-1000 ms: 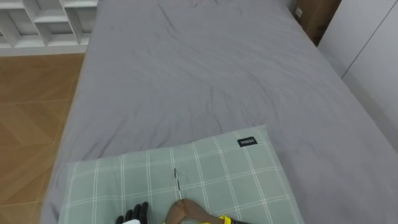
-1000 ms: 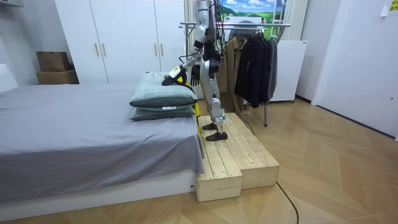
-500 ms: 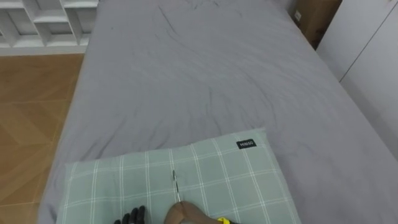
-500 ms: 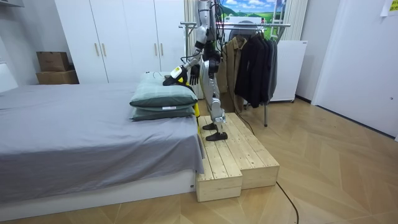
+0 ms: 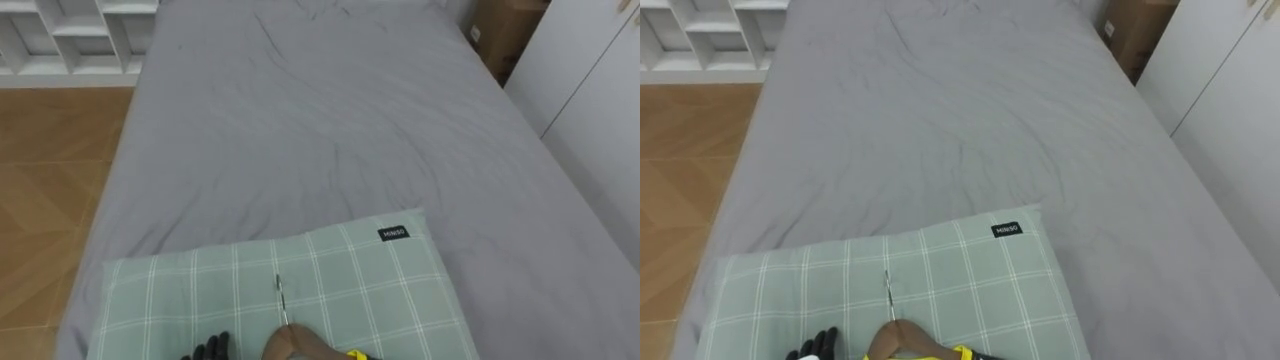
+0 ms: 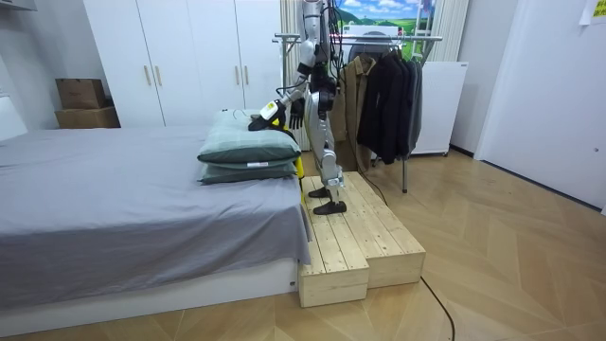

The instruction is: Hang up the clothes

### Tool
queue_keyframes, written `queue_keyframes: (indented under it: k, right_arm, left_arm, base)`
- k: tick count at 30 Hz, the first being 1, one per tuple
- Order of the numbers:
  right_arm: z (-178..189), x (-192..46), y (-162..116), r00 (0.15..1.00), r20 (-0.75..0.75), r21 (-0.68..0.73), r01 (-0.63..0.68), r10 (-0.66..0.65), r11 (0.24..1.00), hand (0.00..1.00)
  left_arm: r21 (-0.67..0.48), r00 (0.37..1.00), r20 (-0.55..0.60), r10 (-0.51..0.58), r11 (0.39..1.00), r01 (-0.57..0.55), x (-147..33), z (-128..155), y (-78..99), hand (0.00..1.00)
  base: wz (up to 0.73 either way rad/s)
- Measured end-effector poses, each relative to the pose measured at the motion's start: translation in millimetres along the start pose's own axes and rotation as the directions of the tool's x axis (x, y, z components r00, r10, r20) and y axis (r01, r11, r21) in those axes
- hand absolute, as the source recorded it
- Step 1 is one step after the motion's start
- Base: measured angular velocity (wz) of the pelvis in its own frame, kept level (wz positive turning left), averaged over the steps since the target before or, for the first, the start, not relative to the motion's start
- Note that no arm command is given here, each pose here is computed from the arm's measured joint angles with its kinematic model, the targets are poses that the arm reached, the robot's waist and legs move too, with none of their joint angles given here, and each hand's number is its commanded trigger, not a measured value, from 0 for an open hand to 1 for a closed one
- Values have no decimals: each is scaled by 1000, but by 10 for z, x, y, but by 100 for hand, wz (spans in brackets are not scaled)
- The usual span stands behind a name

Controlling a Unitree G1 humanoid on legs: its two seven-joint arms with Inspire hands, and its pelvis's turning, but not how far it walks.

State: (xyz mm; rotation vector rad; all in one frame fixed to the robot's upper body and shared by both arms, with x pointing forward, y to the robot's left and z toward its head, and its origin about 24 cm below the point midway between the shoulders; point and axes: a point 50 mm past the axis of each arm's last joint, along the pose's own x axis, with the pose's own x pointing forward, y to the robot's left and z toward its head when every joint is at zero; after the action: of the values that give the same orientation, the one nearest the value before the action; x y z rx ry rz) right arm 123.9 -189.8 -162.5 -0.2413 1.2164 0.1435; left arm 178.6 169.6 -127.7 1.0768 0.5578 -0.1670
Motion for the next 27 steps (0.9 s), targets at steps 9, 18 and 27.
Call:
queue_keyframes:
  k: [9, 18, 27]
  right_arm:
    - [4, 0, 1, 1000, 2, -1, 1, -1, 1000, 0]
    - [13, 1, -1, 1000, 4, -1, 4, -4, 1000, 0]
    - [15, 1, -5, 1000, 5, -1, 12, -12, 1000, 0]
  left_arm:
    - [1, 997, 0, 75, 997, -75, 63, -1, 129, 100]
    - [9, 995, -1, 104, 995, -104, 76, -11, 169, 100]
    - [20, 995, -21, 93, 995, -93, 47, -55, 121, 100]
  base:
    - [0]
    - [0]
    - [0]
